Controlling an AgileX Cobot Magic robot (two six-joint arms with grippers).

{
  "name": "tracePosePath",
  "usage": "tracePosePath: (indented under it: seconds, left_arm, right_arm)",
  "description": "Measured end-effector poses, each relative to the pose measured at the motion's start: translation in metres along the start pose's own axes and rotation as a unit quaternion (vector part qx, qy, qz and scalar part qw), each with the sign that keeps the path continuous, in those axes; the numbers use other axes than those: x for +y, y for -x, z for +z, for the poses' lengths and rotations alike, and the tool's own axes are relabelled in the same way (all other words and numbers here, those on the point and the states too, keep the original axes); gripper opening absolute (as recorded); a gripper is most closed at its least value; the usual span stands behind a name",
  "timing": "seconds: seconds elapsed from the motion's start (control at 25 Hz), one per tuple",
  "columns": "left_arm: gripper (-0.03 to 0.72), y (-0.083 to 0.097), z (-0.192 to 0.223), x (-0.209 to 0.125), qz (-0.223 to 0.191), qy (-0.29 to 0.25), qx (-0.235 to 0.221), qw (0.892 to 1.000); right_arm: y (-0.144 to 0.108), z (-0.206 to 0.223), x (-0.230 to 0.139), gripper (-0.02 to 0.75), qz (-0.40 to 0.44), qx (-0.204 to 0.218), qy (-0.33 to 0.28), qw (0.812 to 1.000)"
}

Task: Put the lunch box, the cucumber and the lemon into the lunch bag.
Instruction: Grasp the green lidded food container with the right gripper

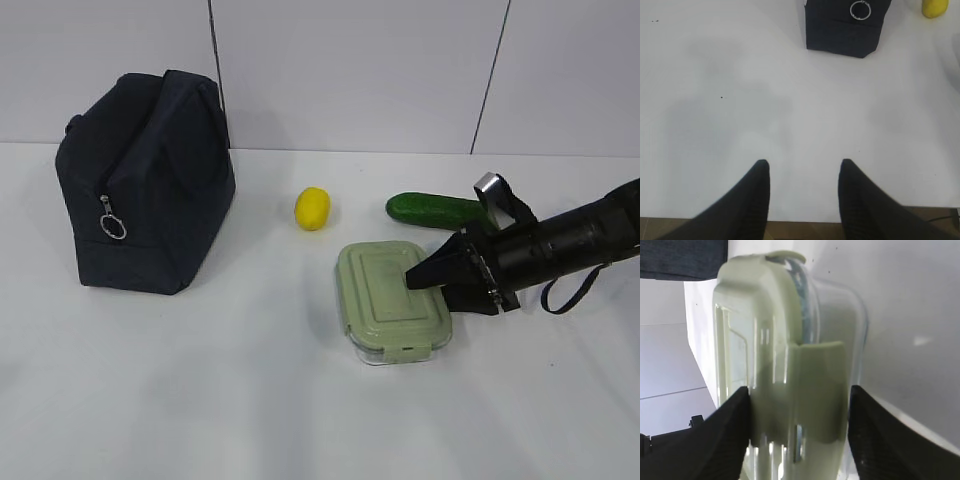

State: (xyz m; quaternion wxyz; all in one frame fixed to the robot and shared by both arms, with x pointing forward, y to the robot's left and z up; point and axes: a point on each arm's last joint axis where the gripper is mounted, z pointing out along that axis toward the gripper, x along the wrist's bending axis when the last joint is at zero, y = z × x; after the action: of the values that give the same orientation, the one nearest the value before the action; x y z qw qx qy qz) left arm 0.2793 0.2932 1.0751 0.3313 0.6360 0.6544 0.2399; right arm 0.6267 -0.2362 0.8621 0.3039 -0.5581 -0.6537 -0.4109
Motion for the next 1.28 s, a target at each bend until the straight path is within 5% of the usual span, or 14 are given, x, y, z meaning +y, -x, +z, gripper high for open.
tracePosePath:
  seconds: [1.28]
  left_arm:
    - [0.320, 0.0000, 0.0000, 0.0000, 0.000, 0.000, 0.000, 1.000]
  right_arm:
    - [0.0003, -0.0001, -0.0008, 0.506, 0.008, -0.003, -0.006, 1.000]
